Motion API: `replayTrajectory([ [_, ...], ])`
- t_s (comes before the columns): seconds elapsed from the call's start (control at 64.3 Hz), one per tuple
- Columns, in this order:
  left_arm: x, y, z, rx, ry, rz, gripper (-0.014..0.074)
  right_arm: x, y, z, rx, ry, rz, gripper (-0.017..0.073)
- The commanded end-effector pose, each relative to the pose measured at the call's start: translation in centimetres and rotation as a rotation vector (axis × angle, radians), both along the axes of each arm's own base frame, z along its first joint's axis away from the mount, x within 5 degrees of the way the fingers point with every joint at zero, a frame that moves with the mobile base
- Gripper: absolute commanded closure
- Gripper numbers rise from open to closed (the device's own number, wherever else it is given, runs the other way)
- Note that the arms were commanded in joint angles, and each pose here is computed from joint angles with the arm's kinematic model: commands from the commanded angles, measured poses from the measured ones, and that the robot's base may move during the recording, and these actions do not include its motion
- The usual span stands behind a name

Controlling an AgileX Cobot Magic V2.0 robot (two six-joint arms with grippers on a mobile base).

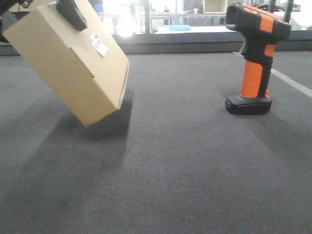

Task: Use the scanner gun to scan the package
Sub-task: 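Grasp the small cardboard box with the left gripper and lift it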

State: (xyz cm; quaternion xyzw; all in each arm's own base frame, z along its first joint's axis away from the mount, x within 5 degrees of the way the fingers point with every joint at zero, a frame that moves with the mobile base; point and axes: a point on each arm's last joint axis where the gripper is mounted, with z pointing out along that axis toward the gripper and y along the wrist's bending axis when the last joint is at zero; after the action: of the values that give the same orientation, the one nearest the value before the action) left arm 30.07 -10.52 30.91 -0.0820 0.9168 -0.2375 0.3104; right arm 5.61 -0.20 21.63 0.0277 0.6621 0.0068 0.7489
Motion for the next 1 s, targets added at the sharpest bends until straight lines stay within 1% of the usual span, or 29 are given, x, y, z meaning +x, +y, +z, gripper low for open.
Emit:
replayTrajectory([
  [0.0,0.1,-0.7,0.5,-0.051,-0.042,0.032,0.0649,-0.1,0.0,0.3,0.002,-0.039,-0.003,0.0721],
  [0.171,-0.2,-2.1,0.8,-0.062,-0.079,-0.002,0.0649,-0.1,-0.1,0.5,0.002,-0.055,-0.005,0.0721],
  [0.295,-0.2,-2.2,0.8,-0.062,-0.085,-0.003,0.0649,-0.1,0.0,0.4,0.002,-0.04,-0.003,0.0721],
  [0.466,0.1,-2.5,-0.7,-0.038,-0.004,-0.02,0.0649,-0.1,0.0,0.3,0.005,-0.029,-0.001,0.0721],
  [0.529,0.2,-2.5,-1.2,-0.031,0.017,-0.023,0.0649,-0.2,0.0,1.1,-0.003,-0.039,0.001,0.0721],
  [0.606,0.3,-2.6,-1.7,-0.025,0.039,-0.027,0.0649,-0.5,0.1,2.4,-0.042,-0.045,0.002,0.0721],
  [0.7,0.3,-2.7,-1.9,-0.021,0.051,-0.03,0.0649,-1.1,0.1,4.6,-0.043,-0.062,0.007,0.0721],
  [0.809,0.4,-2.6,-1.8,-0.022,0.049,-0.029,0.0649,-0.9,0.2,6.5,-0.043,-0.012,0.015,0.0721],
  [0.98,0.4,-2.6,-1.8,-0.022,0.049,-0.029,0.0649,2.1,0.1,7.6,-0.039,0.131,0.018,0.0721],
])
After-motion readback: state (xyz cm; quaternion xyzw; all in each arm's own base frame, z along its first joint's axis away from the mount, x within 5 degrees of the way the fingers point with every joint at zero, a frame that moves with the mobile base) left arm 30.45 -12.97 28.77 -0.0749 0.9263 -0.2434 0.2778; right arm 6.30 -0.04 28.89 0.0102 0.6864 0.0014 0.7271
